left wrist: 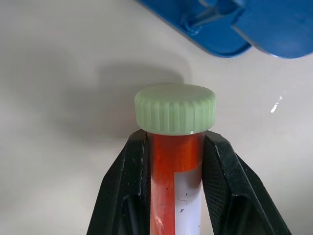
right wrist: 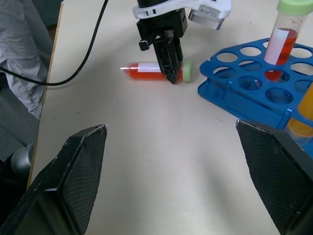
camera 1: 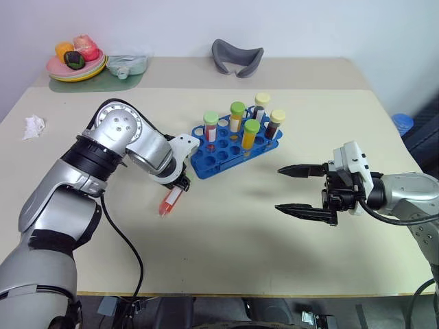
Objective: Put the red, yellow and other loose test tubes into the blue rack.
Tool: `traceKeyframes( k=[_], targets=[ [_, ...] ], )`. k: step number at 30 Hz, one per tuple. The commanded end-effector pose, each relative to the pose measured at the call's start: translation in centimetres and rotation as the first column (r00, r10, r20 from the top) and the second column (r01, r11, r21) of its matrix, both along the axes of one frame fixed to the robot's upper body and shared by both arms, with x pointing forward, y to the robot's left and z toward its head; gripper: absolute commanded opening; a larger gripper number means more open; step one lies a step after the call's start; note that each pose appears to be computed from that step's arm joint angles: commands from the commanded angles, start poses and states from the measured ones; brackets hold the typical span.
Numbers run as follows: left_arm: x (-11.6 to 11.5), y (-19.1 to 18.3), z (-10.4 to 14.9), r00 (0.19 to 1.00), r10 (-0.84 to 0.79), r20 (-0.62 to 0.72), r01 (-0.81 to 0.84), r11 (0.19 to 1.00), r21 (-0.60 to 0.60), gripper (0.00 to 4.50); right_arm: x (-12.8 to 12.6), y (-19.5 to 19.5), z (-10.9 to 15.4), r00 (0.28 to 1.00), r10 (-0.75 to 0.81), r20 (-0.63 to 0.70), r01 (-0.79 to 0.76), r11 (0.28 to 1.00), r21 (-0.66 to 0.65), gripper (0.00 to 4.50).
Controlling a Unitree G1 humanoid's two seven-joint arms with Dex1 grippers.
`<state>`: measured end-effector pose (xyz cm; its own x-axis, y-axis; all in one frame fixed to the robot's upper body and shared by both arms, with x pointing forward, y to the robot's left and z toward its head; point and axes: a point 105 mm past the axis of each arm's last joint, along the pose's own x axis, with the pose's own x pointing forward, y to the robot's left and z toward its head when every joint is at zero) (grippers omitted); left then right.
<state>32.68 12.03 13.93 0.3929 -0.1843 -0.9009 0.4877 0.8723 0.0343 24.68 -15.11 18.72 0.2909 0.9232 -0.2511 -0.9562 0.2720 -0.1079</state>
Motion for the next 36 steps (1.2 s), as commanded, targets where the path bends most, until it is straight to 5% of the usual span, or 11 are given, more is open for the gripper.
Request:
traceKeyframes(
  k=[1, 3, 6, 10, 15, 24, 36],
  targets=[
    [0.9, 0.6, 5.2, 0.964, 0.041, 0.264, -0.001, 0.989, -0.151, 0.83, -0.2, -0.4, 0.5, 1.000, -0.008, 0.022, 0.008, 1.000, 0.018, 4.31],
    [1.3, 1.5, 7.7, 0.890, 0.125, 0.439, -0.009, 0.966, -0.258, 0.83, 0.0, -0.7, 0.5, 0.999, -0.043, 0.015, 0.042, 0.998, 0.044, 4.31],
    [0.9, 3.3, 12.7, 0.646, 0.229, 0.728, 0.108, 0.917, -0.384, 0.83, 0.4, -1.1, 0.4, 0.994, -0.113, 0.009, 0.112, 0.989, 0.097, 4.31],
    [-1.6, 4.0, 13.4, 0.458, 0.232, 0.858, 0.364, 0.832, -0.419, 0.83, 0.9, -2.3, 0.3, 0.976, -0.217, 0.023, 0.212, 0.967, 0.144, 4.31],
    [-1.4, 4.1, 12.6, 0.329, 0.191, 0.925, 0.483, 0.808, -0.338, 0.83, 0.5, -3.8, -0.3, 0.950, -0.310, 0.046, 0.298, 0.938, 0.175, 4.31],
    [0.6, 0.6, 12.4, 0.253, 0.117, 0.960, 0.770, 0.577, -0.273, 0.83, -0.9, -4.2, -0.5, 0.932, -0.323, 0.161, 0.294, 0.939, 0.180, 4.31],
    [3.1, -1.1, 11.5, 0.333, 0.042, 0.942, 0.872, 0.367, -0.324, 0.83, -0.3, -2.8, -0.3, 0.883, -0.389, 0.262, 0.353, 0.919, 0.173, 4.31]
  ],
)
